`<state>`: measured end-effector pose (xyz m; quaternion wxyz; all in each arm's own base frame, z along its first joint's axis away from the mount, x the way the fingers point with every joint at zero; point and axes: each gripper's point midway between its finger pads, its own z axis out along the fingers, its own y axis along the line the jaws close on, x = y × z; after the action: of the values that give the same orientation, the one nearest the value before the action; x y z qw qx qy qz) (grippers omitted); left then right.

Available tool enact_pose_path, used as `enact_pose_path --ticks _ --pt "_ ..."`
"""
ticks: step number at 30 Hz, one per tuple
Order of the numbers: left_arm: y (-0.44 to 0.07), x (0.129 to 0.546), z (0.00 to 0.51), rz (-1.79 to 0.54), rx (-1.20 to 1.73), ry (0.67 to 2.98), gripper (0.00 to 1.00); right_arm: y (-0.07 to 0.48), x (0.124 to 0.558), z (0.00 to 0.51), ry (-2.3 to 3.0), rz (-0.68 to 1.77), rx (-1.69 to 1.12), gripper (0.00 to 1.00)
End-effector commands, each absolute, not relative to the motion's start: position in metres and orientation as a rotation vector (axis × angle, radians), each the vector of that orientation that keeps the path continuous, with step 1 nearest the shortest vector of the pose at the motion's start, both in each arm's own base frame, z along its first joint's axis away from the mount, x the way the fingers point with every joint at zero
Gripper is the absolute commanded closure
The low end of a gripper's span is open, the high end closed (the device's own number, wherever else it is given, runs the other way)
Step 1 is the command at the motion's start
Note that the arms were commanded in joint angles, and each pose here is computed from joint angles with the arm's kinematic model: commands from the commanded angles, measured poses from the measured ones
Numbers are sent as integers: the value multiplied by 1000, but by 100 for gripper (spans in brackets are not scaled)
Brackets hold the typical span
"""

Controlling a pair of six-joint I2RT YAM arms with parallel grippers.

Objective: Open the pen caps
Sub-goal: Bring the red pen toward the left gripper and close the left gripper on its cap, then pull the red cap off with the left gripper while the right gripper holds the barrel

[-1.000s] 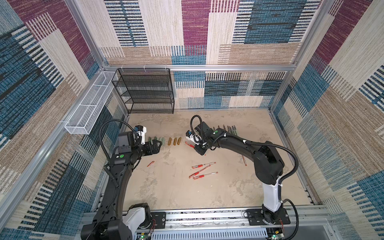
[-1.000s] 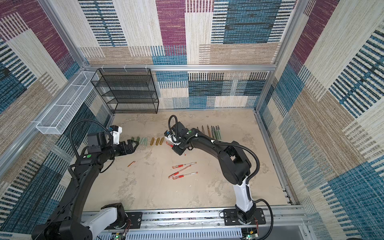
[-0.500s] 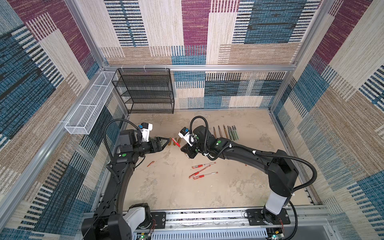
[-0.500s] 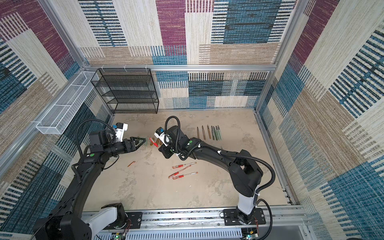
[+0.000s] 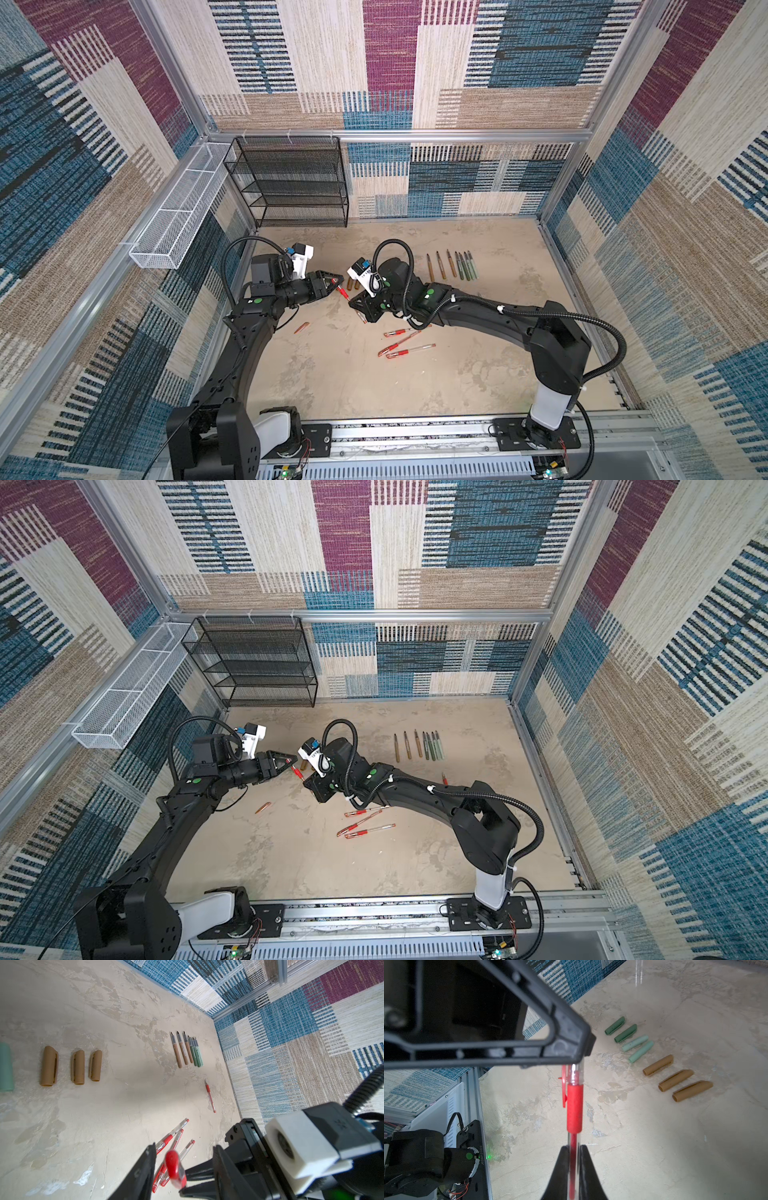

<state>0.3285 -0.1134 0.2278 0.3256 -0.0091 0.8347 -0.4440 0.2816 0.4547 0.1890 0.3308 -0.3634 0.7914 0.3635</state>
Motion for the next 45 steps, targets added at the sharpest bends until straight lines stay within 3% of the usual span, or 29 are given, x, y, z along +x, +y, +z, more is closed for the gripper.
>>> enact_pose_path --ticks 1,7,10,14,18,21,24,30,45 --pt "-112 333 229 -1155 -26 2174 62 463 282 201 2028 991 -939 93" --pt "-111 334 226 -1140 -38 2187 91 463 281 200 2033 986 -944 93" --pt "-110 335 223 -1133 -46 2194 100 463 280 200 2030 987 -948 93" --pt "-110 335 223 -1127 -43 2196 100 464 280 198 2035 982 -955 91" --pt "-109 334 223 -1120 -39 2200 100 466 283 198 2036 979 -954 77" --pt "-110 334 224 -1121 -37 2198 100 470 285 193 2044 970 -969 72" --pt "-110 334 225 -1119 -33 2197 100 473 286 191 2044 968 -982 76" --pt "-109 333 228 -1108 -24 2193 100 469 280 180 2071 983 -989 100" --pt "-93 338 239 -1028 -22 2178 100 429 232 128 2227 998 -944 100"
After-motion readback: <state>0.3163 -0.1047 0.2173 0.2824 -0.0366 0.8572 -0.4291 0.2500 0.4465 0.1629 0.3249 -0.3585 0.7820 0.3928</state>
